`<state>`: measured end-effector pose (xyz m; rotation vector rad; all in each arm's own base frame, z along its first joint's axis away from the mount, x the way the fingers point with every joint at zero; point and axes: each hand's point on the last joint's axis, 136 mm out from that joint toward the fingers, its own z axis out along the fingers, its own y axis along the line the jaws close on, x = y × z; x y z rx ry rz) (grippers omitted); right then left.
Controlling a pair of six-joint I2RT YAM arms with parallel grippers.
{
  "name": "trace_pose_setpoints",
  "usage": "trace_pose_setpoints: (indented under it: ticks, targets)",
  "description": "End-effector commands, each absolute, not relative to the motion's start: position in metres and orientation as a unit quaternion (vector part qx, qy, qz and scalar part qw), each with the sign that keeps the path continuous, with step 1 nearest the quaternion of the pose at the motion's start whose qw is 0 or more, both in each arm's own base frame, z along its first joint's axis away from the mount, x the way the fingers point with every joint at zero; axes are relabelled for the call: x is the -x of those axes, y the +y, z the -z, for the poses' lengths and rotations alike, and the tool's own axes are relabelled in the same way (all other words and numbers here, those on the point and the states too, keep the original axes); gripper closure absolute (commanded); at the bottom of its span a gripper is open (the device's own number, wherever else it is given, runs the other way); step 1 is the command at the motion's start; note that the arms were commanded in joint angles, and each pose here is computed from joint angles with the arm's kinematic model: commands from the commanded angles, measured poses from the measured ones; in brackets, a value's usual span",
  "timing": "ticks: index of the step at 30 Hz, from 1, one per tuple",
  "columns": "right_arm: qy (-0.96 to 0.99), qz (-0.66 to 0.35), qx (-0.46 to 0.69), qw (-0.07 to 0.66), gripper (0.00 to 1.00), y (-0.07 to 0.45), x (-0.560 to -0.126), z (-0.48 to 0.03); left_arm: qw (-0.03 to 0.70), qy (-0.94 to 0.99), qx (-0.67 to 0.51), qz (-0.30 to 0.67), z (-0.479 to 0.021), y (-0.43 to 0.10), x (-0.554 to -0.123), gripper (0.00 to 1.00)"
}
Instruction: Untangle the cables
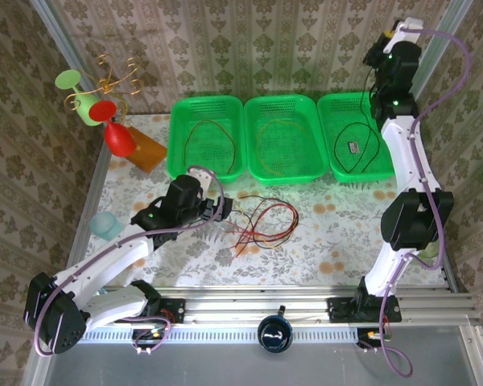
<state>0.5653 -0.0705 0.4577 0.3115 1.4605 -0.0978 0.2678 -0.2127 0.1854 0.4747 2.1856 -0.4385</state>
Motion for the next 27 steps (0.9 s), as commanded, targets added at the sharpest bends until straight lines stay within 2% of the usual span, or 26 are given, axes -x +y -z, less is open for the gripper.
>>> trace_pose_setpoints:
  ticks: [1,4,10,17,27]
  targets:
    - [0.705,0.049,-0.135,0.694,1.0,-0.054,-0.558,-0.42,0.42,0.87,-0.184,0.182,-0.187,-0.216,-0.267,0.06]
    - [0.747,0.041,-0.125,0.651,1.0,-0.043,-0.562,-0.367,0.419,0.87,-0.187,0.182,-0.187,-0.219,-0.267,0.06]
    - [0.809,0.114,-0.162,0.553,1.0,-0.062,-0.558,-0.269,0.416,0.871,-0.19,0.18,-0.188,-0.22,-0.265,0.06]
    - [0.839,0.193,-0.234,0.451,1.0,-0.115,-0.538,-0.207,0.417,0.871,-0.189,0.177,-0.188,-0.215,-0.259,0.06]
    - [0.906,0.12,-0.287,0.288,1.0,-0.138,-0.517,-0.11,0.415,0.872,-0.188,0.179,-0.184,-0.217,-0.257,0.06]
